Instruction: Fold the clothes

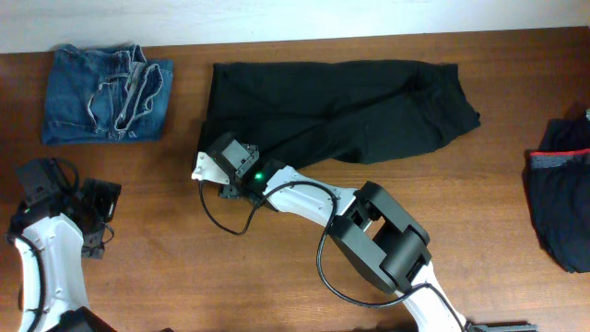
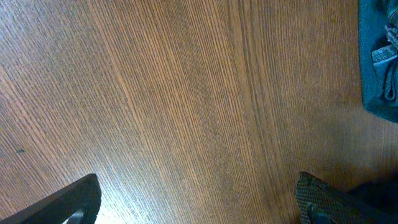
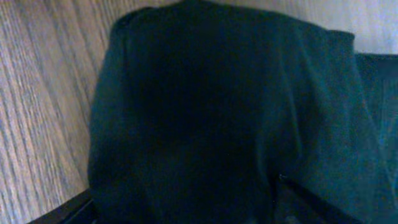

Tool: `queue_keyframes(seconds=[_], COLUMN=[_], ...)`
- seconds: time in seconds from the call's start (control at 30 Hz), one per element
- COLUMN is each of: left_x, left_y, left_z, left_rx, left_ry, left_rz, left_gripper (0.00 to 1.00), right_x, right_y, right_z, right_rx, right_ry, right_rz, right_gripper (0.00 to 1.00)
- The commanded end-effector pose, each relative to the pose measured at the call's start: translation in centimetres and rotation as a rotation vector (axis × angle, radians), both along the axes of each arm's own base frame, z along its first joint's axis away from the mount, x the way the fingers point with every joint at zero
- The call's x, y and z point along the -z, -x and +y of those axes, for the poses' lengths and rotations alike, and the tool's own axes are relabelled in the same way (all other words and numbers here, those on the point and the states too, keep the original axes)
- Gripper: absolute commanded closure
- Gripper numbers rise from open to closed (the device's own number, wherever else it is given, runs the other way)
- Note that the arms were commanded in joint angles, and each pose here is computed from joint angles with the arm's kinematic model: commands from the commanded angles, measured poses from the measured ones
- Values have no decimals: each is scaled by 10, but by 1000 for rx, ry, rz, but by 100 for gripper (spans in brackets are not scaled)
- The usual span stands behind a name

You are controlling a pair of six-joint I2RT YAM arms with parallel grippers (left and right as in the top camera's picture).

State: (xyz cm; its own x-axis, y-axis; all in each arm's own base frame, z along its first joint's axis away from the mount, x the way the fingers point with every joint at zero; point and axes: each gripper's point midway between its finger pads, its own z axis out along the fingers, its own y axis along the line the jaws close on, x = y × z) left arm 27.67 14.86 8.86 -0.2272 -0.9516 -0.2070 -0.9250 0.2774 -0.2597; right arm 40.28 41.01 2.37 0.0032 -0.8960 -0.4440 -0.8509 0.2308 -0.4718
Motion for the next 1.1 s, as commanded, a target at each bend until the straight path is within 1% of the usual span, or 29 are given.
queue_keyframes(seconds=[0.0,0.03,0.07,0.1,0.2,0.27,0.43,0.53,0.63,0.77,0.83,0.87,0.9,1.0,1.07], left_x=[-10,-10,-10,-10,-10,-10,-10,-10,-10,-10,-9,-9,-9,-8,-8], left_y=[-4,-4,-4,-4,-4,-3,-3,-3,-3,-3,-2,-2,-2,-2,-2], left_z=[3,3,3,3,3,3,4,4,4,4,4,4,4,4,4], left_rx=[17,17,17,16,16,15,14,14,14,14,13,13,13,13,13], left_ry=[-19,-19,-19,-19,-19,-22,-25,-25,-25,-25,-27,-27,-26,-24,-24], left_rz=[-25,-25,-25,-25,-25,-24,-21,-21,-21,-20,-18,-17,-16,-12,-13], left_gripper=[1,1,1,1,1,1,1,1,1,1,1,1,1,1,1], right_x=[3,1,-2,-8,-24,-36,-71,-93,-117,-142,-149,-153,-157,-164,-167], right_y=[-9,-12,-16,-20,-27,-31,-40,-54,-73,-96,-102,-106,-113,-137,-151], right_z=[-2,-3,-4,-5,-1,4,5,3,-2,-12,-15,-17,-25,-52,-68], right_rx=[41,60,87,118,134,134,149,174,233,294,295,267,267,317,363], right_ry=[15,11,3,-5,-29,-51,-101,-141,-222,-366,-425,-455,-473,-494,-546], right_rz=[-32,-44,-58,-73,-94,-111,-155,-184,-195,-149,-102,-70,-69,-104,-94], right_gripper=[56,59,63,73,91,96,96,96,96,96,96,94,92,92,92])
